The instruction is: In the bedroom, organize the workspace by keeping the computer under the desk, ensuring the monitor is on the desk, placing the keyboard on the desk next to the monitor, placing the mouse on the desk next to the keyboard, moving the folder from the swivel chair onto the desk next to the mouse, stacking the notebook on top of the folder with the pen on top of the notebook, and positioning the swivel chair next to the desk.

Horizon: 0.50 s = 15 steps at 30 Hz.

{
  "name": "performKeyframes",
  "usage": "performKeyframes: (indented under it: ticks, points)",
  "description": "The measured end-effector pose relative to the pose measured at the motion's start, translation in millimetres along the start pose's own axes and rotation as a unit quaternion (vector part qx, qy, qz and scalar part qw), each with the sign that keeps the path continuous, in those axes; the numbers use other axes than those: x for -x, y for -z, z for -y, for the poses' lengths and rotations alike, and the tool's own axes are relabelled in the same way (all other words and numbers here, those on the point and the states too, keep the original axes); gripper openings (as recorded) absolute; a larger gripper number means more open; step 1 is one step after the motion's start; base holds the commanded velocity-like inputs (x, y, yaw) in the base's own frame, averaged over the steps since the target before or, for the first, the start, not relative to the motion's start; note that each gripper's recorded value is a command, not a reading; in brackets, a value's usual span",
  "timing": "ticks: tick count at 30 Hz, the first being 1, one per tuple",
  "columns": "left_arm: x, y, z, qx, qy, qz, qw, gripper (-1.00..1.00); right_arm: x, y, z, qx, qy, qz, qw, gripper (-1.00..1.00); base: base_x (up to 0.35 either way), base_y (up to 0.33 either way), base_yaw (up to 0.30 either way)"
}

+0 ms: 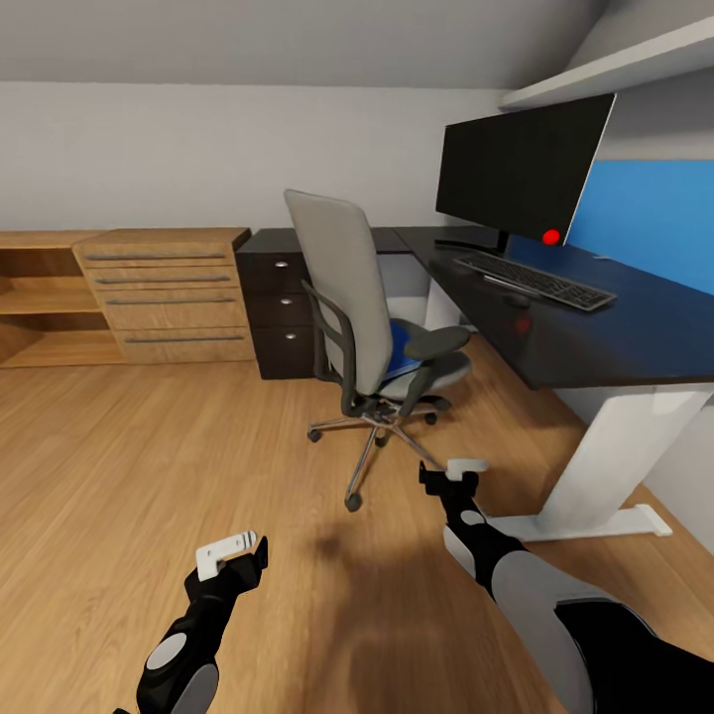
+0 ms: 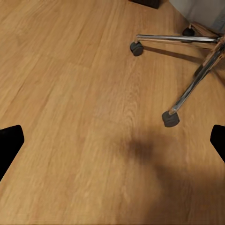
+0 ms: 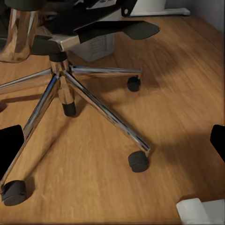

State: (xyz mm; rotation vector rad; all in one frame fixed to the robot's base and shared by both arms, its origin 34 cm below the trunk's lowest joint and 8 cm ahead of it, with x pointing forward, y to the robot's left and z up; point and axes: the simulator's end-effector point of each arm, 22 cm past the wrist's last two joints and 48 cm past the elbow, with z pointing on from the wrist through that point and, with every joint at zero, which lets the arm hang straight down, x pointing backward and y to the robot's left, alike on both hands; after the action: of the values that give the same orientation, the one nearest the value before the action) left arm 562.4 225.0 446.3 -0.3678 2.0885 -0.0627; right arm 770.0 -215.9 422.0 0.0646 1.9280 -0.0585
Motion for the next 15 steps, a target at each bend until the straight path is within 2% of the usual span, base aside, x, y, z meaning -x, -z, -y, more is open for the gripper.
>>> performKeyframes:
  ticks: [4,8,12,15]
  points:
    - [1.0,0.0,-0.6,0.001,0.001,0.001,1.0000,1.00,-10.7,-0.5,11.1,-0.022,-0.014,-0.027,0.9993,1.00,0.034,0.000,0.000]
    - [2.4,0.0,-2.5,0.005,0.002,0.003,1.0000,1.00,-12.7,-0.9,14.7,-0.030,-0.025,-0.035,0.9986,1.00,0.010,0.000,0.000]
    - [4.1,1.0,-11.8,0.027,0.004,0.005,0.9996,1.00,-13.4,-1.0,17.4,-0.036,-0.031,-0.038,0.9981,1.00,0.018,0.000,0.000]
    - [5.3,1.8,-16.1,0.038,0.005,0.006,0.9993,1.00,-13.1,-0.9,23.8,-0.046,-0.047,-0.037,0.9971,1.00,0.203,0.000,0.000]
